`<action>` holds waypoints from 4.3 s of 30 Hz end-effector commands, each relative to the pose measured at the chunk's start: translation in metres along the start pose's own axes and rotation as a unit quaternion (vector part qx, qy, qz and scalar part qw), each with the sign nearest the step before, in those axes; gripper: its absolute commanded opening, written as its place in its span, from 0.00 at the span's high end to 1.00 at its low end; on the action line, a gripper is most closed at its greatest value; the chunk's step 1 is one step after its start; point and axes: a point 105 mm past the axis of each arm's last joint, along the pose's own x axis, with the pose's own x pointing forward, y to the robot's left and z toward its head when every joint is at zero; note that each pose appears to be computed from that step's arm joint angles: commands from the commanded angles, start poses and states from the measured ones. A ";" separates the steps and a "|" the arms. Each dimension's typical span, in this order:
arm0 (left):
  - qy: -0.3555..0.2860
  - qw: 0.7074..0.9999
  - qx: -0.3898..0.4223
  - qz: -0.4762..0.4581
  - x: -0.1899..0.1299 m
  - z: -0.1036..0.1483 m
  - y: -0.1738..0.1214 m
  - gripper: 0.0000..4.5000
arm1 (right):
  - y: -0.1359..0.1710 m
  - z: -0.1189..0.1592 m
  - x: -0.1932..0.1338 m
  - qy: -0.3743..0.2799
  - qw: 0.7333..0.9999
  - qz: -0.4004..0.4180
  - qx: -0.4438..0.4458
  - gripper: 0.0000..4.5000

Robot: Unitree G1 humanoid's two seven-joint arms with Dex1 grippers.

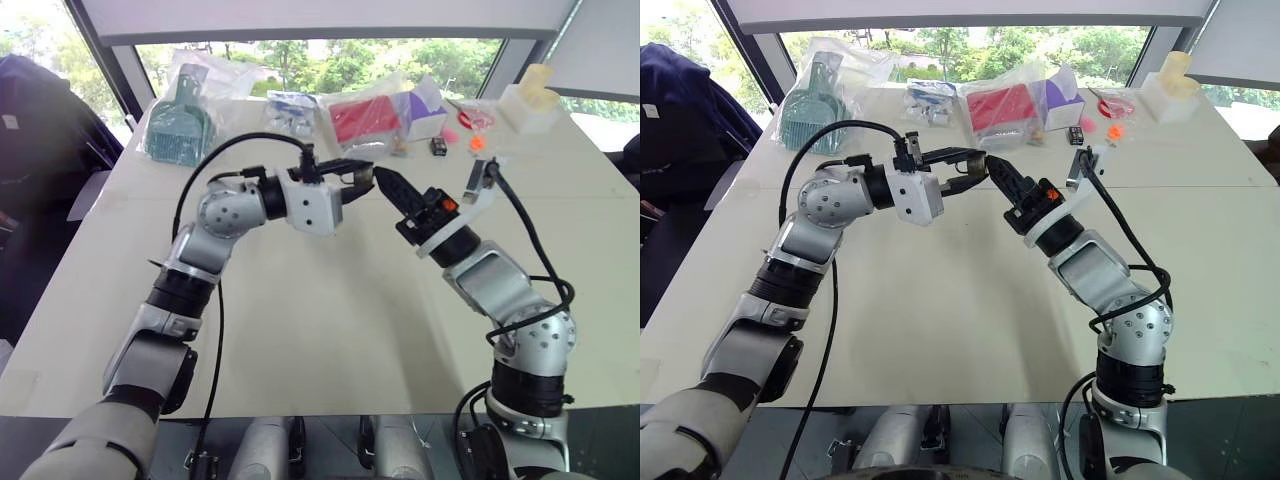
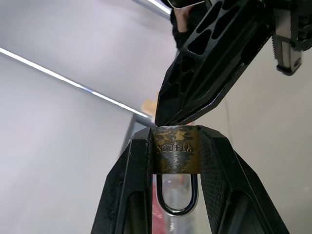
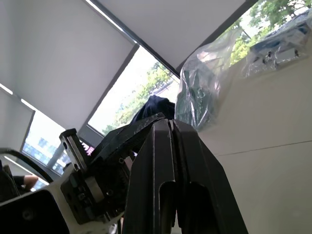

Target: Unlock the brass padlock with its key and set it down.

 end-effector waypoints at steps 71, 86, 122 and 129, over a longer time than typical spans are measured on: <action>-0.075 0.996 0.000 -0.050 0.009 0.021 0.008 0.44 | -0.006 -0.008 -0.023 0.138 0.973 0.070 -0.172 1.00; -0.006 0.955 -0.285 -0.076 -0.021 -0.005 0.027 0.17 | -0.023 0.010 -0.022 0.112 0.976 0.024 -0.187 1.00; 0.019 0.964 -0.260 -0.059 0.006 -0.040 0.014 0.17 | 0.004 -0.010 -0.020 0.124 0.976 0.078 -0.162 1.00; 0.015 0.965 -0.259 -0.048 0.009 -0.040 0.015 0.17 | 0.002 -0.011 -0.021 0.124 0.977 0.073 -0.159 1.00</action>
